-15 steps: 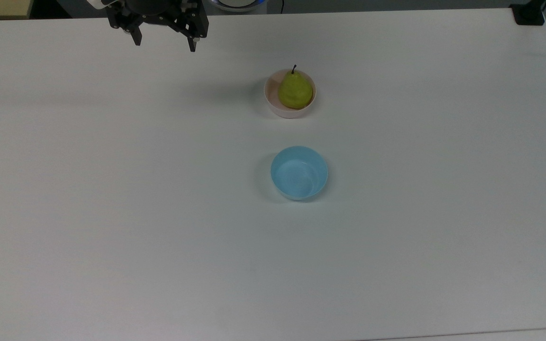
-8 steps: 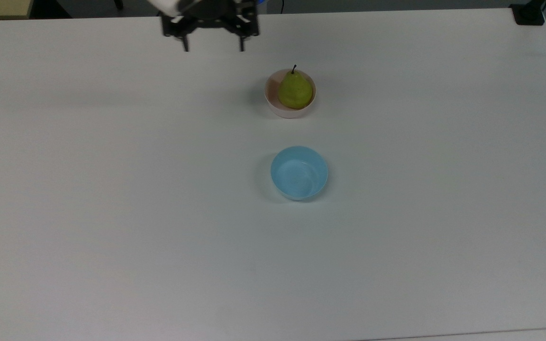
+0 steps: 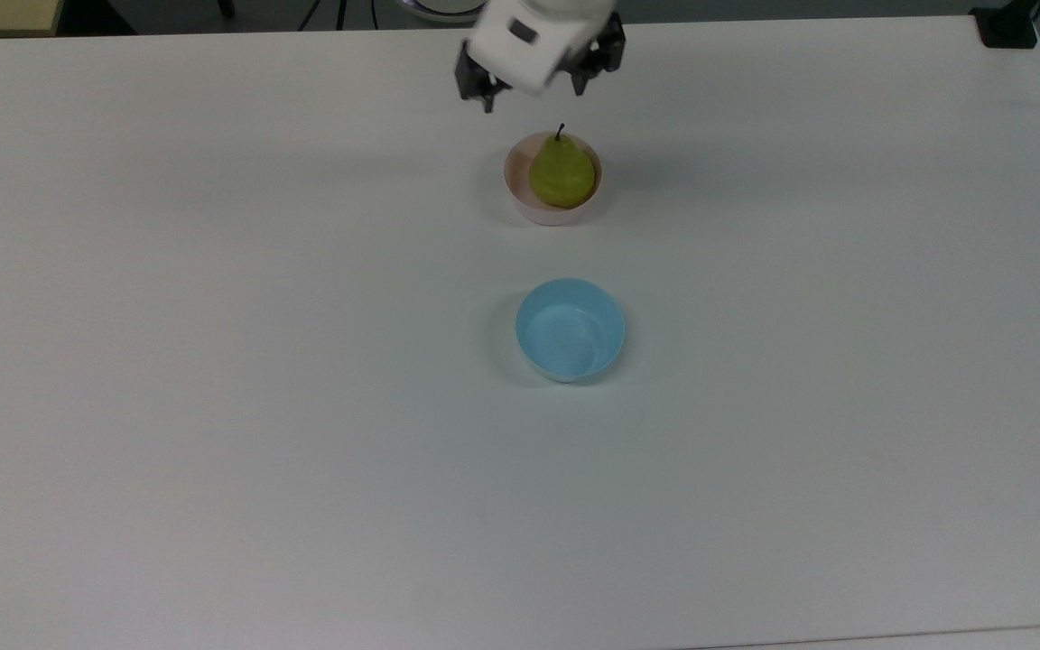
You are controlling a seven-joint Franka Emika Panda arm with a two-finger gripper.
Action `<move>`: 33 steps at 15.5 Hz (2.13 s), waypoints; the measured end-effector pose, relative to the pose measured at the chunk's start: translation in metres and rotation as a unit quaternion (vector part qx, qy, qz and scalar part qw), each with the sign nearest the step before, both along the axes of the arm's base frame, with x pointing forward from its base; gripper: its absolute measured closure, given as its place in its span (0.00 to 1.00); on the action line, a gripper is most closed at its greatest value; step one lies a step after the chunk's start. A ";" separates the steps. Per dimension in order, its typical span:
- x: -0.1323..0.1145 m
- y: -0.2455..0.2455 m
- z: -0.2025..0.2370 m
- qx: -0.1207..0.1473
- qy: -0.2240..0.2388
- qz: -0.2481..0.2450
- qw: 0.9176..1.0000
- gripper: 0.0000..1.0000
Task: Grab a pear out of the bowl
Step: 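Move the open gripper over the green pear in the pink bowl, then lower the gripper into the pink bowl and close on the pear, then lift the pear out of the pink bowl and carry it aside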
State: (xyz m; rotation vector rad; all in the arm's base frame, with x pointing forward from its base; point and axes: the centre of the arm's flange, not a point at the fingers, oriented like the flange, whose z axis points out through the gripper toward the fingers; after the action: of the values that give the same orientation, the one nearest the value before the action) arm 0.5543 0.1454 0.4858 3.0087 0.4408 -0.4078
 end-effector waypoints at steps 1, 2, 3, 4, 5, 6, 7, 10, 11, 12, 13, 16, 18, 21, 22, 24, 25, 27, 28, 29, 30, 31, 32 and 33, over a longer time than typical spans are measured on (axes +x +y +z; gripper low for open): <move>-0.004 0.010 -0.017 -0.004 0.017 0.009 1.000 0.00; -0.007 0.018 -0.035 -0.009 0.034 0.017 0.999 0.00; -0.010 0.024 -0.050 -0.013 0.047 0.023 0.999 0.00; -0.012 0.027 -0.063 -0.018 0.058 0.027 0.998 0.00; -0.013 0.028 -0.074 -0.023 0.063 0.031 0.997 0.00; -0.014 0.029 -0.083 -0.028 0.066 0.034 0.997 0.00; -0.015 0.031 -0.091 -0.031 0.066 0.036 0.997 0.00; -0.018 0.041 -0.117 -0.043 0.063 0.042 0.996 0.00; -0.019 0.044 -0.126 -0.047 0.066 0.045 0.996 0.01; -0.020 0.047 -0.133 -0.052 0.069 0.047 0.995 0.04; -0.020 0.049 -0.138 -0.057 0.071 0.049 0.995 0.05; -0.014 0.052 -0.151 -0.059 0.057 0.043 0.996 0.11; -0.010 0.053 -0.161 -0.067 0.048 0.037 0.996 0.14; -0.008 0.053 -0.168 -0.074 0.046 0.034 0.996 0.22; -0.008 0.053 -0.168 -0.074 0.045 0.033 0.996 0.23; -0.008 0.053 -0.168 -0.075 0.044 0.031 0.996 0.25; -0.008 0.053 -0.168 -0.076 0.044 0.030 0.996 0.25; -0.008 0.054 -0.168 -0.077 0.043 0.028 0.996 0.25; -0.008 0.054 -0.167 -0.077 0.042 0.028 0.996 0.25; -0.008 0.054 -0.165 -0.076 0.040 0.028 0.996 0.25; -0.007 0.054 -0.160 -0.074 0.037 0.027 0.996 0.25; -0.007 0.053 -0.150 -0.073 0.033 0.026 0.996 0.25; -0.008 0.052 -0.136 -0.072 0.031 0.025 0.997 0.25; -0.008 0.049 -0.118 -0.070 0.029 0.025 0.997 0.25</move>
State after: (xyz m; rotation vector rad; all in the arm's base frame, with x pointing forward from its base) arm 0.5461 0.1947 0.3674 2.8502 0.4702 -0.5007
